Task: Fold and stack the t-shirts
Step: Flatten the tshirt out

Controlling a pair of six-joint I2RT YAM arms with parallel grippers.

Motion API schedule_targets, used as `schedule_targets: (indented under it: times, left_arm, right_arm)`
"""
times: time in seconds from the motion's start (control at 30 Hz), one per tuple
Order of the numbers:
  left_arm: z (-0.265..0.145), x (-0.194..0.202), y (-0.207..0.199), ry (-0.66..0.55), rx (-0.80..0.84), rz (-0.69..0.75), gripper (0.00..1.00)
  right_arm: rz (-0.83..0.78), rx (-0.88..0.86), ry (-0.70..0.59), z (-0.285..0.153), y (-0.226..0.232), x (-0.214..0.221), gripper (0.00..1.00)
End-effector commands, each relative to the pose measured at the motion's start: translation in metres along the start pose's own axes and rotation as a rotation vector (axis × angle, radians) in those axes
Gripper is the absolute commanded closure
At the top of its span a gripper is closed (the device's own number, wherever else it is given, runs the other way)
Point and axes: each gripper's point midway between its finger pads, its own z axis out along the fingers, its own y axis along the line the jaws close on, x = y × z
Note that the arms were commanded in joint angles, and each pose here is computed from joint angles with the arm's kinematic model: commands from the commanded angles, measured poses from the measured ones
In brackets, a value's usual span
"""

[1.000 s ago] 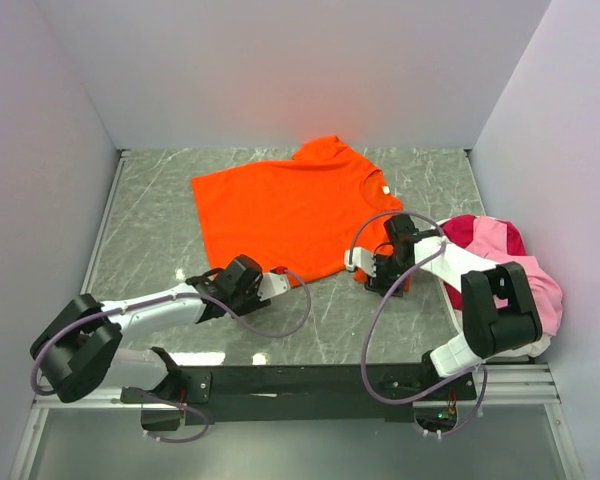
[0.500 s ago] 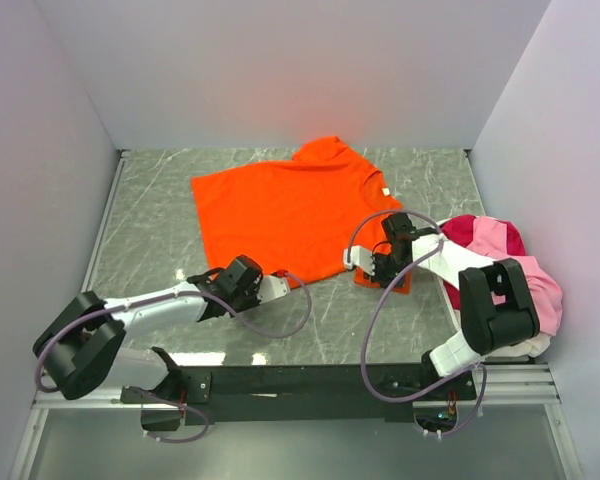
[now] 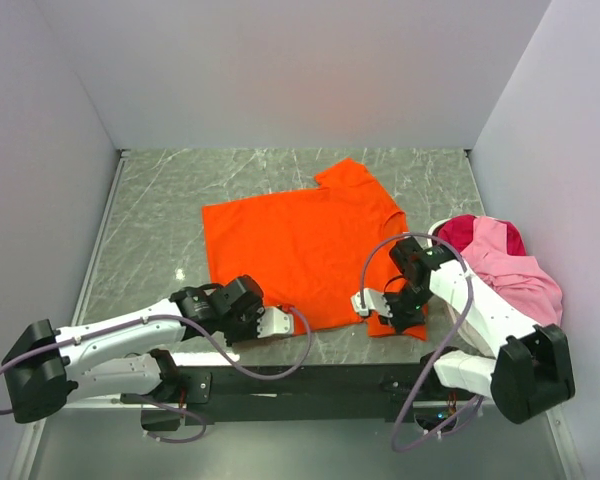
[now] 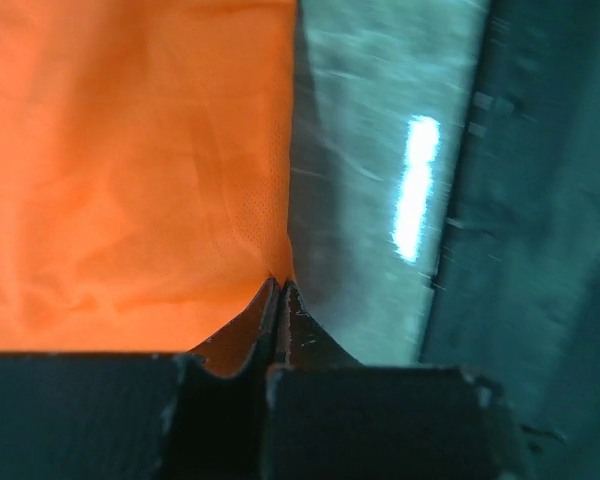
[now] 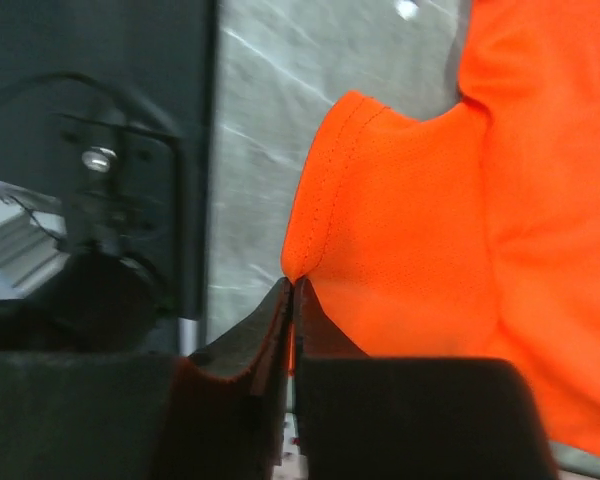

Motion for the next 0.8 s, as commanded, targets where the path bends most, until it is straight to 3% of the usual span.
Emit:
schedule_targets:
  times: [0.0,0.03,0.07,0.1,0.17,0.27,0.33,0.4,0.5,0.6,0.7,0.73,0.77]
  left_arm:
    - [-0.01,-0.009,-0.022,-0.004,0.111,-0.014,0.96]
    - [-0.011,-0.01,-0.023,0.0,0.116,-0.009,0.95]
    - [-0.015,-0.016,-0.02,-0.011,0.104,-0.017,0.82]
    - [-0.018,-0.02,-0.017,-0.023,0.087,-0.021,0.65]
    - [-0.031,-0.043,0.003,-0.106,-0.021,-0.058,0.14]
    - [-0.062,-0.077,0.05,-0.285,-0.279,-0.165,0.01]
    - [-0.086,-0.08,0.087,-0.364,-0.463,-0.283,0.01]
    - [-0.103,-0.085,0.118,-0.47,-0.557,-0.435,0.01]
    - [-0.116,-0.068,0.16,-0.521,-0.644,-0.704,0.01]
    - [-0.116,-0.036,0.198,-0.458,-0.731,-0.91,0.01]
    - [-0.125,-0.017,0.219,-0.472,-0.785,-1.007,0.01]
    - [-0.127,-0.014,0.223,-0.488,-0.791,-1.012,0.01]
    - [-0.129,-0.011,0.225,-0.494,-0.797,-1.018,0.01]
  right_arm:
    - [-0.002,-0.033,-0.064,-0.014,0.023,-0.017,0.86]
    - [0.007,-0.01,-0.068,-0.017,0.02,-0.019,0.82]
    - [0.008,0.037,-0.076,-0.025,0.012,-0.024,0.73]
    - [0.048,0.102,-0.086,-0.031,-0.002,-0.028,0.65]
    - [0.1,0.236,-0.126,-0.053,-0.032,-0.037,0.62]
    - [0.269,0.428,-0.251,-0.094,-0.102,-0.048,0.6]
    - [0.401,0.479,-0.372,-0.117,-0.142,-0.056,0.58]
    - [0.625,0.543,-0.474,-0.143,-0.202,-0.047,0.58]
    - [0.871,0.56,-0.548,-0.154,-0.271,-0.029,0.59]
    - [1.021,0.612,-0.562,-0.156,-0.328,-0.01,0.59]
    - [1.186,0.685,-0.539,-0.156,-0.372,0.018,0.59]
    - [1.26,0.675,-0.496,-0.136,-0.385,0.037,0.59]
    - [1.253,0.708,-0.52,-0.153,-0.399,0.036,0.59]
